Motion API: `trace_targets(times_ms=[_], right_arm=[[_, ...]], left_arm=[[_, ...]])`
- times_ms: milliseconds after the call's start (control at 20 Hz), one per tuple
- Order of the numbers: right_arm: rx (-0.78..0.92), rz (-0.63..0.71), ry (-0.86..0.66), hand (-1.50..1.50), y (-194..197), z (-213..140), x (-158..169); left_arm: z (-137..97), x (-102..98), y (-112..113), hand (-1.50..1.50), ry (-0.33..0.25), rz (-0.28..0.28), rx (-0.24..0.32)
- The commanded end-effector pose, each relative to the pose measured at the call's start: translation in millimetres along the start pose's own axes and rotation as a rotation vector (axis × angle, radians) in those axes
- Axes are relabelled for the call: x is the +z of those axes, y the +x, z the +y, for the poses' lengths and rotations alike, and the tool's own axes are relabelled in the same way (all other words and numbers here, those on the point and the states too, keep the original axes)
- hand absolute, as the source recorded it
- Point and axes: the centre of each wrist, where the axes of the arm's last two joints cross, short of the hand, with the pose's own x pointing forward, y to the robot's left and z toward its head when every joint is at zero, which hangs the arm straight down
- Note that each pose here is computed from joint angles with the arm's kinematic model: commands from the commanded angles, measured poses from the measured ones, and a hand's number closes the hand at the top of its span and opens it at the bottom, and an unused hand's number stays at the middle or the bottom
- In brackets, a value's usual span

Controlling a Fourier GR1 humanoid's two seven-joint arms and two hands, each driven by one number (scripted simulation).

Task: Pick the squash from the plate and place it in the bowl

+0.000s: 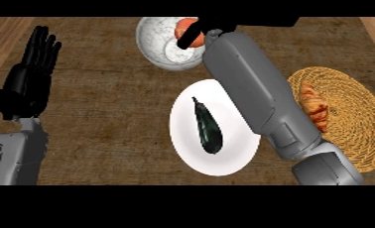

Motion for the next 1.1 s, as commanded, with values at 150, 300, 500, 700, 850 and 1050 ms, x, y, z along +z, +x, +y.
trace_targets(times_ms=[150, 300, 500, 700, 850, 1050], right_arm=[[-0.277, 0.010, -0.020, -1.50, -23.4, 12.7, -14.6], [-0.365, -0.045, -0.125, -1.50, -44.1, 30.0, -13.9], [-0.461, -0.088, -0.312, -1.50, -33.1, 15.3, -18.8], [-0.527, -0.046, -0.440, -1.50, -53.6, -5.3, -34.3], [-0.568, -0.010, -0.453, -1.50, -77.7, 6.2, -32.8], [-0.640, -0.023, -0.474, -1.50, -123.0, -34.2, -39.8]], left_arm=[[-3.5, -6.7, 9.1, 0.00, -0.020, -0.019, -0.004], [1.5, -1.0, -3.2, 0.00, -0.032, -0.013, 0.010], [11.8, -8.7, 7.1, 0.00, 0.009, -0.018, -0.013], [19.1, 3.5, 13.8, 0.00, 0.017, 0.017, -0.006], [30.3, 6.2, 5.9, 0.00, 0.045, 0.013, -0.005], [39.8, 20.7, -8.9, 0.00, 0.060, 0.024, -0.011]])
